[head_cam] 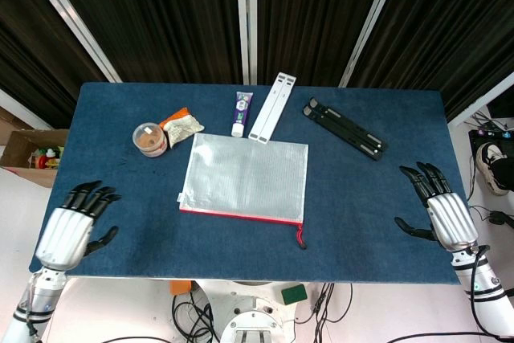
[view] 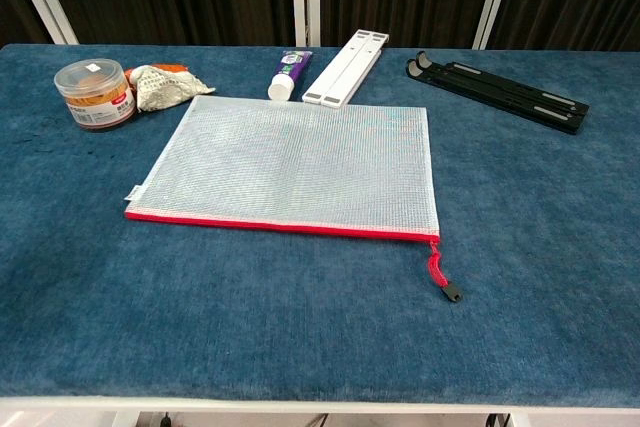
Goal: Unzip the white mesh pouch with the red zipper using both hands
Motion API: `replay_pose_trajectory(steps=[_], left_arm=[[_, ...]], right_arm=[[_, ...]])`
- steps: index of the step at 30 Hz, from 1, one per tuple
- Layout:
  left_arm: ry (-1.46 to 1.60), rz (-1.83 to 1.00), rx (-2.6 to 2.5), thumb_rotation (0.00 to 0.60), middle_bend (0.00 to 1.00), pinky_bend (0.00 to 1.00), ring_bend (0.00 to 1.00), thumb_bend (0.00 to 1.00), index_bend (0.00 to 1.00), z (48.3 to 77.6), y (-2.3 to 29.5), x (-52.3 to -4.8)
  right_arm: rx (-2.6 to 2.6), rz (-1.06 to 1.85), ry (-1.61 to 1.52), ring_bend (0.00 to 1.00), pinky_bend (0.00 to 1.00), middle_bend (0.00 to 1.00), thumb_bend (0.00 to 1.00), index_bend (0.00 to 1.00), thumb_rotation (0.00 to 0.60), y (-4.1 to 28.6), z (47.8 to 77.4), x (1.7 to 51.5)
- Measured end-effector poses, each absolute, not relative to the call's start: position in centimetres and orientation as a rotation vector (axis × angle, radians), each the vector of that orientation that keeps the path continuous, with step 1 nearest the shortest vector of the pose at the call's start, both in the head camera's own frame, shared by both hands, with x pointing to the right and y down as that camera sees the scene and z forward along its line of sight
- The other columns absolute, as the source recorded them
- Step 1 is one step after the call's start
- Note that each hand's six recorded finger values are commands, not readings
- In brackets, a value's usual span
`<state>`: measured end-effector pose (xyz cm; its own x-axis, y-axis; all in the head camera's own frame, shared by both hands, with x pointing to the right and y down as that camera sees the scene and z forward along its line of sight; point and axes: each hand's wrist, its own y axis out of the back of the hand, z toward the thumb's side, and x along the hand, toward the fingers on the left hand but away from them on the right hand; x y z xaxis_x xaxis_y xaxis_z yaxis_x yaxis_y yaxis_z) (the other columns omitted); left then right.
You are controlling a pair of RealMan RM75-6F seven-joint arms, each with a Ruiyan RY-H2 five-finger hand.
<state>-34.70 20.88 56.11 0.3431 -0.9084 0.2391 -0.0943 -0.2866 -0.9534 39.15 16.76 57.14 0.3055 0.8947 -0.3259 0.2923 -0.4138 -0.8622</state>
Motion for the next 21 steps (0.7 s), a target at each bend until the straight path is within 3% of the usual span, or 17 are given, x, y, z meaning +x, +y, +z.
replay_pose_trajectory(steps=[6,9,11,16,21], left_arm=[[0.683,-0.882,-1.766,0.600,0.31,0.26,0.22,0.22,0.31,58.0,19.3,-27.5],[0.570,-0.820,-1.799,0.600,0.38,0.32,0.29,0.22,0.31,59.0,19.0,-24.2],[0.482,-0.774,-1.813,0.600,0.44,0.42,0.36,0.22,0.31,59.8,18.8,-21.7],[0.293,-0.678,-1.847,0.600,0.62,0.82,0.61,0.22,0.33,61.9,19.1,-15.5],[0.167,-0.625,-1.903,0.600,0.77,0.97,0.76,0.25,0.38,64.2,19.5,-9.7]], right_arm=[[-1.874,1.060,-1.061,0.00,0.09,0.17,0.20,0.07,0.600,16.6,56.2,39.1],[-1.871,1.070,-1.067,0.00,0.09,0.18,0.19,0.07,0.600,16.7,56.2,39.5],[-1.868,1.079,-1.072,0.00,0.09,0.18,0.19,0.07,0.600,16.8,56.2,39.8],[-1.862,1.094,-1.078,0.00,0.09,0.18,0.19,0.07,0.600,17.0,56.2,40.2],[-1.858,1.106,-1.074,0.00,0.09,0.18,0.19,0.07,0.600,17.1,56.4,40.4]])
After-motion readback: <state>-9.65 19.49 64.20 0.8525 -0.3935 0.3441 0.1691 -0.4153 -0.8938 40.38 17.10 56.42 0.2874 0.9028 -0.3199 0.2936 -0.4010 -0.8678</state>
